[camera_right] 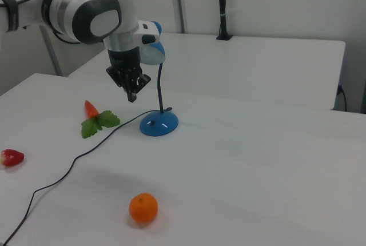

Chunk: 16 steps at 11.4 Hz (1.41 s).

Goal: Turn on desk lamp
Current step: 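Move the gripper over the blue lamp's base toward its switch, then lower the gripper onto the switch on the lamp base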

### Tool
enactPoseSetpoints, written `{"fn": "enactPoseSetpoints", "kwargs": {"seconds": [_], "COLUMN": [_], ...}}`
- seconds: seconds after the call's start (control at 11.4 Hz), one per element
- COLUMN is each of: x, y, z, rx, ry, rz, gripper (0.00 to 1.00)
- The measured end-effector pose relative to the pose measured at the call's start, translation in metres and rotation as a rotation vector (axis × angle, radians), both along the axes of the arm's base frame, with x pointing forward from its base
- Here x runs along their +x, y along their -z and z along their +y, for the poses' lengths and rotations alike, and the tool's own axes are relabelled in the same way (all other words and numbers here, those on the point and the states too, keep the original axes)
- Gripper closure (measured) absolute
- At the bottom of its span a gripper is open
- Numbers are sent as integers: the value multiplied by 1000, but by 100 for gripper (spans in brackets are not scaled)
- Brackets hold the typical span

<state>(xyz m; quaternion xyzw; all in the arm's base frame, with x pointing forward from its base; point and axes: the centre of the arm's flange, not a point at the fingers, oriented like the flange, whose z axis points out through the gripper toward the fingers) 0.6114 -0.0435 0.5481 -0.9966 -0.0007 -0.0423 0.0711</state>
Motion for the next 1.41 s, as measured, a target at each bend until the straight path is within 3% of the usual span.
{"fn": "enactPoseSetpoints", "kwargs": {"seconds": [0.79,1.05,1.41], "x": [83,95,100], "y": [122,162,182], "z": [74,87,89], "rx": [-61,-72,-79], "ry": [-50,-31,-30], "rz": [-225,-275,-278], "gripper": [99,99,99]}}
